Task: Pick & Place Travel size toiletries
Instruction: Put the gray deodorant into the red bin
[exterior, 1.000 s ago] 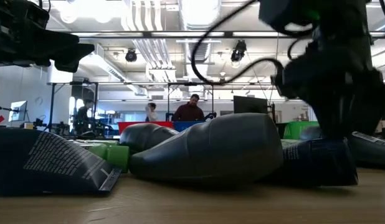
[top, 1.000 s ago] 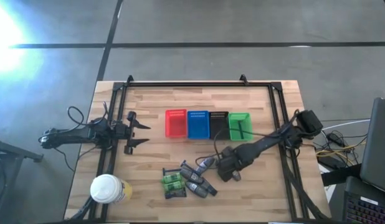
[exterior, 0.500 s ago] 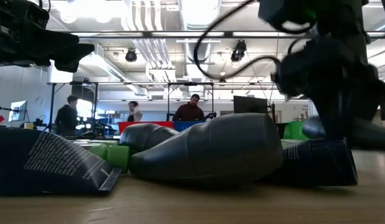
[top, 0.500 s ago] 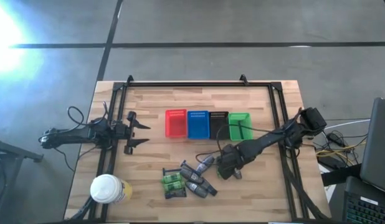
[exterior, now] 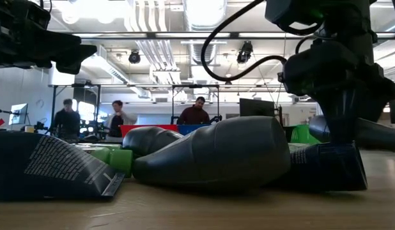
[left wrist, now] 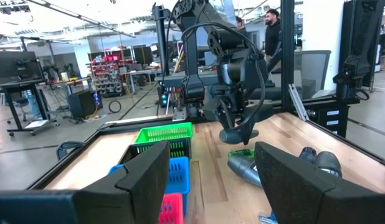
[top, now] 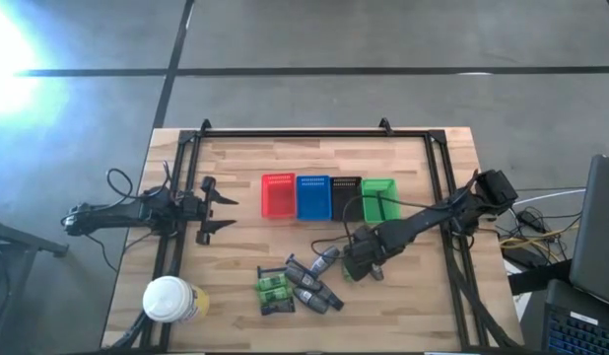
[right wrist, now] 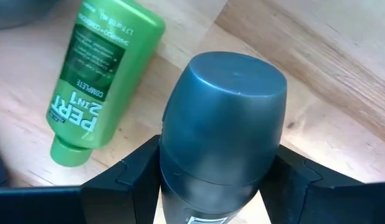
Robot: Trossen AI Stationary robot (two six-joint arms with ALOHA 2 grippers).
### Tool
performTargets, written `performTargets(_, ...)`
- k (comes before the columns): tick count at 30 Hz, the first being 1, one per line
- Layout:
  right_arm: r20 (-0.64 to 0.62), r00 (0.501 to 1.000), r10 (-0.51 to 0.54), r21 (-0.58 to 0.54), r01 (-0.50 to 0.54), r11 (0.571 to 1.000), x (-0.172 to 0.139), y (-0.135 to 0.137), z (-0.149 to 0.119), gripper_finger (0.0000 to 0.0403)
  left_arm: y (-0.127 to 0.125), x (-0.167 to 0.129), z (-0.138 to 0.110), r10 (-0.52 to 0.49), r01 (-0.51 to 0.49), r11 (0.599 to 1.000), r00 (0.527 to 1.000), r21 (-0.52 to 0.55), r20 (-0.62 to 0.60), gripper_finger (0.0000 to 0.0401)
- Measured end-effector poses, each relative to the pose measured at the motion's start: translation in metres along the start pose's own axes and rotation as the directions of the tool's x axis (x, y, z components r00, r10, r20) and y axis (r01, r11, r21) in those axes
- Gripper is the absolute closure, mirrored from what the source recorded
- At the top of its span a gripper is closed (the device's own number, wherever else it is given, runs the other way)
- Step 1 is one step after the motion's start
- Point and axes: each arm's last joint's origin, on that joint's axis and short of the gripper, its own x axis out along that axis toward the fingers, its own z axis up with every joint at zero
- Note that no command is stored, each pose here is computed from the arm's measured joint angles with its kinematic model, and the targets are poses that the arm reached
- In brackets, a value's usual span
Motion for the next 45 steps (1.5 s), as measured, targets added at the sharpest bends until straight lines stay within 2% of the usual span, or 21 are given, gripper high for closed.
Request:
performTargets(4,-0.001,1.0,-0.003,0.0,0.003,1.0,0.002,-0.002,0.0,0.0199,0.0,0.0,0.0,0.0,0.0,1.0,1.0,0.0,0.0,0.016)
performTargets(10,0.002,1.0,0.009,-0.003,-0.009,1.0,0.003,-0.001,0.0,0.0159,0.0,0.0,0.0,0.0,0.0,1.0,1.0,0.0,0.0,0.016)
performTargets(16,0.011,0.999,0.033,-0.029,-0.032,0.999,0.003,0.001,0.0,0.0214,0.0,0.0,0.0,0.0,0.0,1.0,1.0,0.0,0.0,0.016)
performTargets(23,-0.005,0.999,0.038,-0.019,-0.038,0.999,0.002,0.001,0.0,0.0213,0.0,0.0,0.0,0.001,-0.001,1.0,1.0,0.0,0.005,0.016)
performTargets(25,0.0,0.999,0.041,-0.014,-0.041,0.999,0.0,0.002,-0.001,0.0181,0.0,0.0,0.001,0.001,-0.001,1.0,1.0,0.0,0.005,0.016)
performTargets(30,0.007,0.997,0.079,-0.05,-0.078,0.996,-0.015,0.013,-0.007,0.0075,0.0,0.0,0.001,0.001,-0.001,1.0,1.0,0.001,0.008,0.016)
performTargets(33,0.013,0.998,0.069,-0.066,-0.068,0.995,-0.019,0.016,-0.016,0.0032,0.0,0.0,0.001,0.001,-0.001,1.0,1.0,0.001,0.009,0.016)
performTargets(39,0.023,0.999,0.04,-0.008,-0.04,0.999,-0.004,0.012,-0.031,0.001,0.0,0.0,0.001,0.001,-0.001,1.0,1.0,0.001,0.009,0.016)
performTargets(45,0.074,0.997,0.034,0.02,-0.035,0.999,0.012,0.011,-0.026,0.0011,0.0,0.0,0.001,0.001,-0.001,1.0,1.0,0.001,0.009,0.016)
